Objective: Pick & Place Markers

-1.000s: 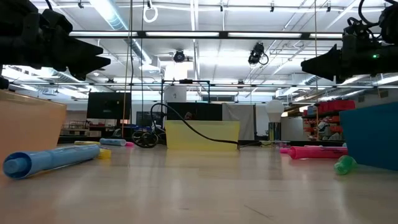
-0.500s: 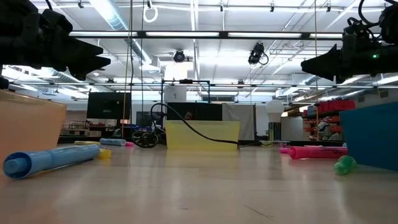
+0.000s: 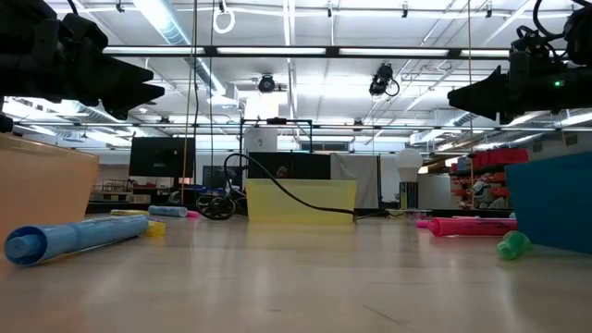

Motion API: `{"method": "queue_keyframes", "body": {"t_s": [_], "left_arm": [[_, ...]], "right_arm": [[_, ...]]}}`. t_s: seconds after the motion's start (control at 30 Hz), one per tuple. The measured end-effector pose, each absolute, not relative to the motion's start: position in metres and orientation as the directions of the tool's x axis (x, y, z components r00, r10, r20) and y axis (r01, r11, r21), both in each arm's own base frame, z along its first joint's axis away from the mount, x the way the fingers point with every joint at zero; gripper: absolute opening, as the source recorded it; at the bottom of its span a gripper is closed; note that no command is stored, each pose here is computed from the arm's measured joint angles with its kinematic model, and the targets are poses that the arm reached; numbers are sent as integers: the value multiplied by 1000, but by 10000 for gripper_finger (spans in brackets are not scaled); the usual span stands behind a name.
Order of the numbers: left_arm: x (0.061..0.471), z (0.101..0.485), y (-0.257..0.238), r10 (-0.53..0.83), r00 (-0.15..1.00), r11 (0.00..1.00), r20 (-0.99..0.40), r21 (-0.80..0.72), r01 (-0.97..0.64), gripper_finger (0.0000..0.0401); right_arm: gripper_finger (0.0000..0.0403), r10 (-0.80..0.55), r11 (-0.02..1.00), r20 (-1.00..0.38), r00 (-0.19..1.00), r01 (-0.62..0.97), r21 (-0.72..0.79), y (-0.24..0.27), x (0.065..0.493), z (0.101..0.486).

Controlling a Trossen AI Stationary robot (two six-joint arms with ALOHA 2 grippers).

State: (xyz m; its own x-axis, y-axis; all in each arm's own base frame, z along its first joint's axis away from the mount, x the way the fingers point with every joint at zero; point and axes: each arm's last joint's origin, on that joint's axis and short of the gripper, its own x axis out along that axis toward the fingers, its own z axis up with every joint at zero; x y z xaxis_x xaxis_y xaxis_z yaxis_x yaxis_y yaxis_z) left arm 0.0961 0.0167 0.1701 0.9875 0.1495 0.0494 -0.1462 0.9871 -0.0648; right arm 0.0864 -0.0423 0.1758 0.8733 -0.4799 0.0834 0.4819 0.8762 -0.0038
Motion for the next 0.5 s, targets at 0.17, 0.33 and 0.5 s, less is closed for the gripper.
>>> {"method": "queue_keyframes", "body": {"t_s": [0.17,0.33,0.5], "left_arm": [[96,170,17,150,988,987,50,-65,-146,238],[96,170,17,150,988,987,49,-65,-146,238],[96,170,17,150,988,987,50,-65,-146,238]], "right_arm": [[169,-480,876,83,873,482,-4,-42,86,176],[169,-480,876,83,873,482,-4,-42,86,176],[169,-480,876,91,872,482,-3,-42,86,176]]}}
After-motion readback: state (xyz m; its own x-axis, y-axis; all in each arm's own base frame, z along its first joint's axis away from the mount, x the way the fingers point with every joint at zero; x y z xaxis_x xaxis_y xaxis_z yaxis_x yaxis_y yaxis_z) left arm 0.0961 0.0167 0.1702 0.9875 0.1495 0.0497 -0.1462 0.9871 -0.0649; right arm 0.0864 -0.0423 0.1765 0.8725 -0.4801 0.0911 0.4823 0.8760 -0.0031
